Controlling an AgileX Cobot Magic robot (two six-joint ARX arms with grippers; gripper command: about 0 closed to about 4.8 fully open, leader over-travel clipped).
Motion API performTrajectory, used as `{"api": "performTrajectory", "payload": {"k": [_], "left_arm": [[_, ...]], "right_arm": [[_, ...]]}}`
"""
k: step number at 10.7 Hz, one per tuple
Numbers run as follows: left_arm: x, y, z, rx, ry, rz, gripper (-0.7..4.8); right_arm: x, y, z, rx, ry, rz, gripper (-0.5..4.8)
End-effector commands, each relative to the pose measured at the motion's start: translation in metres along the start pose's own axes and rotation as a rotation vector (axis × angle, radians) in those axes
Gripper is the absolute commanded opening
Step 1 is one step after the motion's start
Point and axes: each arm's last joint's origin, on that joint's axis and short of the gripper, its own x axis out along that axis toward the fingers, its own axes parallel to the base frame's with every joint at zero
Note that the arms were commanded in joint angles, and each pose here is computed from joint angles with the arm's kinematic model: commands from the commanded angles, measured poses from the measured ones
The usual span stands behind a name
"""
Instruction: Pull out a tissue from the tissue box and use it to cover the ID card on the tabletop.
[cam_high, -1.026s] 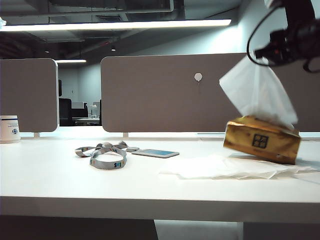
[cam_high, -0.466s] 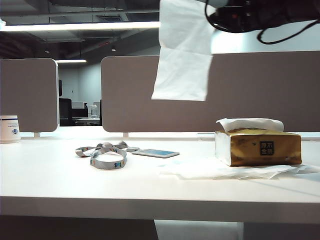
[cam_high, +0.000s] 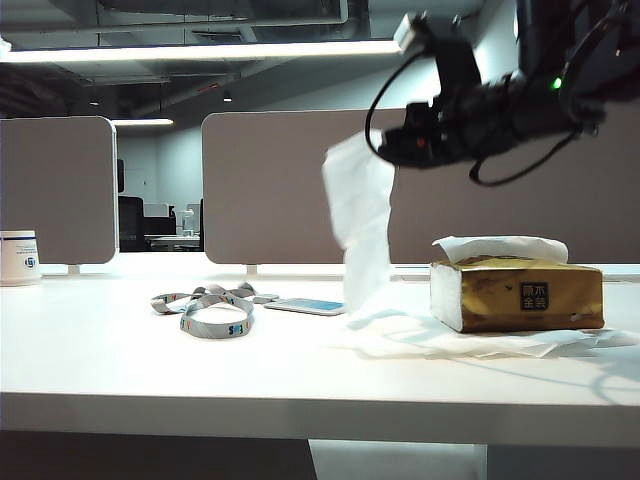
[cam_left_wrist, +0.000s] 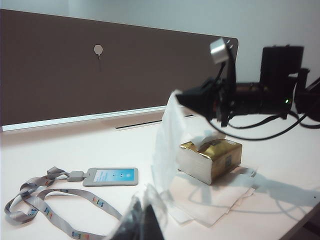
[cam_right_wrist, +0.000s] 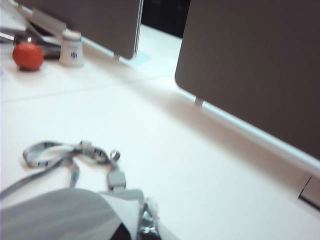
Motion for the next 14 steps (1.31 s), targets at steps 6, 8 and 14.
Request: {"api": "performTrajectory", "payload": {"k": [6,8,14], "left_arm": [[0.000,0.000,0.002,0.007,-0.011,-0.003,-0.05],[0.000,0.000,0.002,0.007,-0.011,-0.003,-0.05],[0.000,0.000,0.002,0.007,-0.011,-0.004,-0.06]], "right_arm": [[0.053,-0.013,-0.019,0.014,0.039,0.001,-0.06],[0.072,-0.017,-0.032,0.023,0.056,0.004,-0.06],[0.115,-0.028,-0.046,0.030,0.077,0.013,-0.06]]}}
